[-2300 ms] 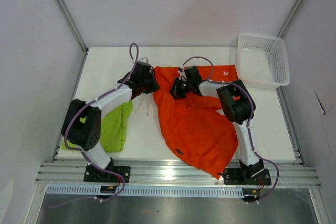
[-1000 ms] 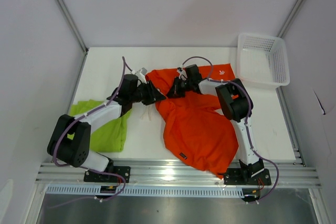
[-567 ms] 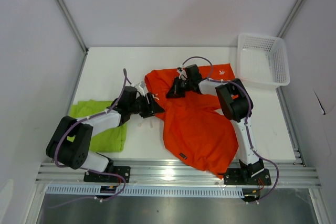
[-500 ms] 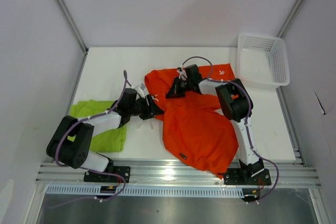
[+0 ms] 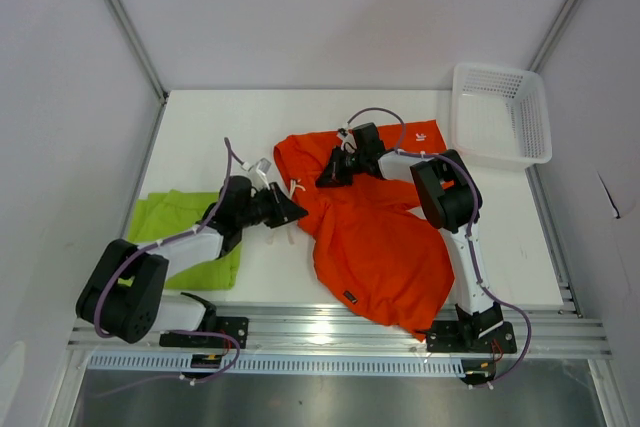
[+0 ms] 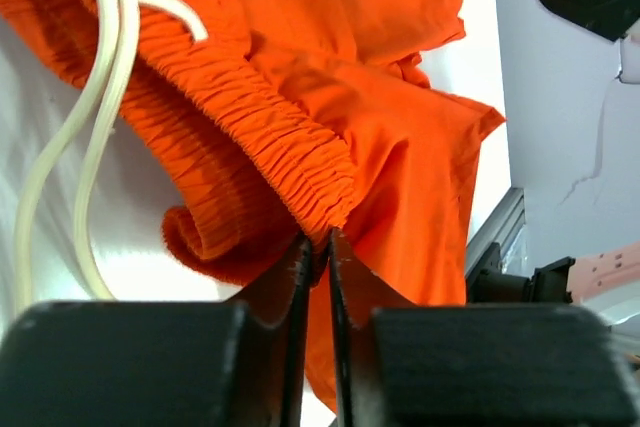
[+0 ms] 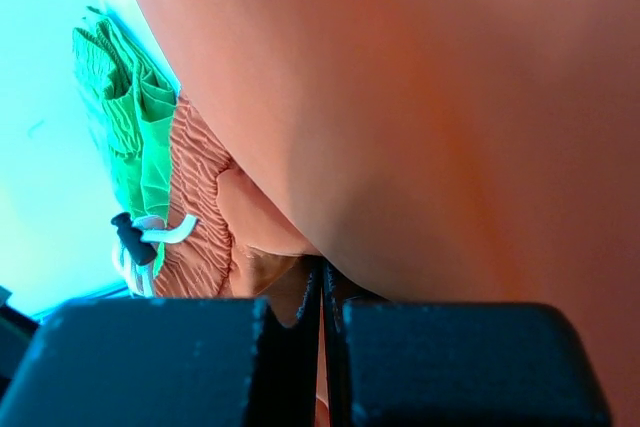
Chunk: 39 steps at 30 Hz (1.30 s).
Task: Fold and stack the shorts
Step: Flatten the shorts out
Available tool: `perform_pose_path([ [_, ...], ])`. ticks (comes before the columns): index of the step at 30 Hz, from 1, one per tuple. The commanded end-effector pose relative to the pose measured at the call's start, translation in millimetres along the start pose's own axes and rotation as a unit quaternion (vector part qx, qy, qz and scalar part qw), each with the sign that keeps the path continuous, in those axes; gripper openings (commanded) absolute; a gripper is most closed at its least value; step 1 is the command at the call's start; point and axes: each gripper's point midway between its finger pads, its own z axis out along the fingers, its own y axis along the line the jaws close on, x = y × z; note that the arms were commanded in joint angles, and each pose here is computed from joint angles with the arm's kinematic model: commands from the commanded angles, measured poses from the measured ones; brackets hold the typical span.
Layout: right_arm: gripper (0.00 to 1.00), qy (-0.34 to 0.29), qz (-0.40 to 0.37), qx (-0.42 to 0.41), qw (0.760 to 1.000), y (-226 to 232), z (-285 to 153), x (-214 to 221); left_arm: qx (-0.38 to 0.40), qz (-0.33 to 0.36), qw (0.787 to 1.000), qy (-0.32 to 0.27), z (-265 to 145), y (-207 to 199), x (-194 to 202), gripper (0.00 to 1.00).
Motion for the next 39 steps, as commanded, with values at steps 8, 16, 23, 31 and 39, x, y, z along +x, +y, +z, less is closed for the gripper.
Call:
perform_pose_path([
  [8,0.0,0.003,0.03,0.092,0.995,-55.7,6.7,17.3,-0.176,0.021,0.982,0.064,-28.2,-7.0,-40.6,0.11],
  [16,0.0,0.005,0.029,0.097,0.995,-57.0,6.1,20.3,-0.149,-0.026,0.981,0.124,-27.1,24.2,24.4,0.59],
  [23,0.0,0.005,0.016,0.094,0.995,-50.2,4.6,19.9,-0.139,-0.027,0.985,0.1,-39.9,41.8,49.8,0.7],
  [31,0.0,-0.002,-0.007,0.102,0.995,-38.1,-4.6,16.3,-0.18,0.008,0.983,0.026,-63.5,40.8,23.6,0.72],
  [39,0.0,-0.02,-0.012,0.083,0.996,-26.3,-9.0,12.8,-0.176,-0.025,0.981,-0.082,-73.2,40.3,0.2,0.72],
])
